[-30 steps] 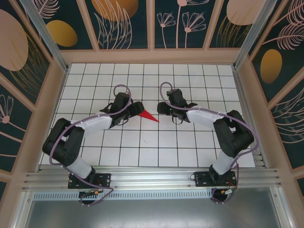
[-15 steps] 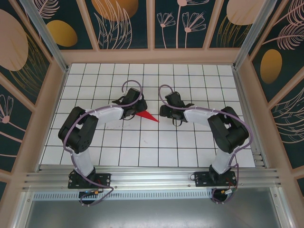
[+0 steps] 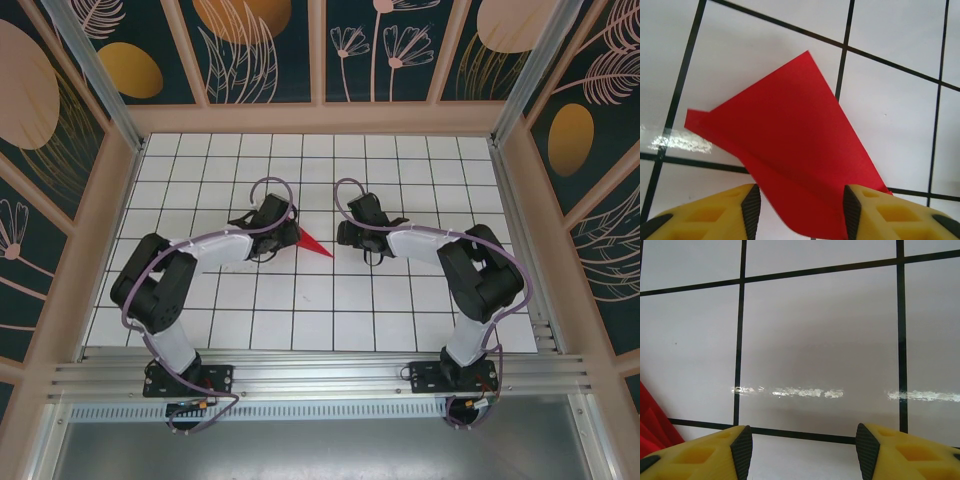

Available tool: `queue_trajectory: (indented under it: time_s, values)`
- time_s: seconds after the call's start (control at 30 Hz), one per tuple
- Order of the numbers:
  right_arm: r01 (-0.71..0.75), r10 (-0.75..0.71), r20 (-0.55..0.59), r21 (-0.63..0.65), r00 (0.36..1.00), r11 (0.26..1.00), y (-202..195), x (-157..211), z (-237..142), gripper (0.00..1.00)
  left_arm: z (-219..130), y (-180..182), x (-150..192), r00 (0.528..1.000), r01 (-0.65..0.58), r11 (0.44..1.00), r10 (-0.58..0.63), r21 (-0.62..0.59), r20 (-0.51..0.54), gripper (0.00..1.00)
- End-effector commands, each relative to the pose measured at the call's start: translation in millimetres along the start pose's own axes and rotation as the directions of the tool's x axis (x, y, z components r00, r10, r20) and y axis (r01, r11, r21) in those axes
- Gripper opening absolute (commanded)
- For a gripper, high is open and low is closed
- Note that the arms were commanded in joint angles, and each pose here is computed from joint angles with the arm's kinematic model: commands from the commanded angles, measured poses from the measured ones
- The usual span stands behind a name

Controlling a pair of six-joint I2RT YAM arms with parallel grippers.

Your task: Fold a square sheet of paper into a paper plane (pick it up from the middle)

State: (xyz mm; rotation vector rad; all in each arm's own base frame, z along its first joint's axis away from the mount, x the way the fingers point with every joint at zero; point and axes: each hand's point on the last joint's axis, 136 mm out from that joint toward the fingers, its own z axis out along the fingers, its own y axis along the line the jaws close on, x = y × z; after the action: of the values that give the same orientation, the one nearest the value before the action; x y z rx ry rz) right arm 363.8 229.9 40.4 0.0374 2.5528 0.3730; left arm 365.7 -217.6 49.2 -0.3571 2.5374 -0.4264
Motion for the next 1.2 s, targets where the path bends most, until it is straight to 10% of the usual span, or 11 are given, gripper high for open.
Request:
queue_trajectory:
  time_s: [0.0, 0.27, 0.57, 0.7, 1.17]
  values:
    - [-0.01, 0.01, 0.026, 0.012, 1.0, 1.0, 3.1, -10.3, -8.1, 0.59, -9.3, -9.3, 5.2, 0.998, 0.056, 0.995, -0.055, 0.078, -0.007, 0.48]
    - [-0.001, 0.001, 0.014, 0.014, 1.0, 1.0, 5.1, -6.9, -5.9, 0.59, -9.2, -11.1, 12.8, 0.989, 0.149, 0.979, -0.148, 0.142, -0.017, 0.44]
    - [0.004, -0.002, 0.046, -0.037, 0.999, 0.999, 14.4, -14.2, -18.5, 0.58, -9.5, -17.0, 5.5, 0.98, 0.184, 0.958, -0.196, 0.219, 0.033, 0.16]
    - [-0.013, 0.023, 0.11, -0.083, 0.994, 0.996, 17.0, -26.7, -39.9, 0.59, -16.8, -35.0, -3.6, 0.99, 0.11, 0.951, -0.131, 0.288, 0.056, 0.0]
    - [-0.045, 0.107, 0.267, -0.229, 0.958, 0.972, -2.2, -55.3, -110.3, 0.75, -53.4, -128.1, -7.2, 0.979, -0.192, 0.757, 0.195, 0.624, 0.064, 0.0]
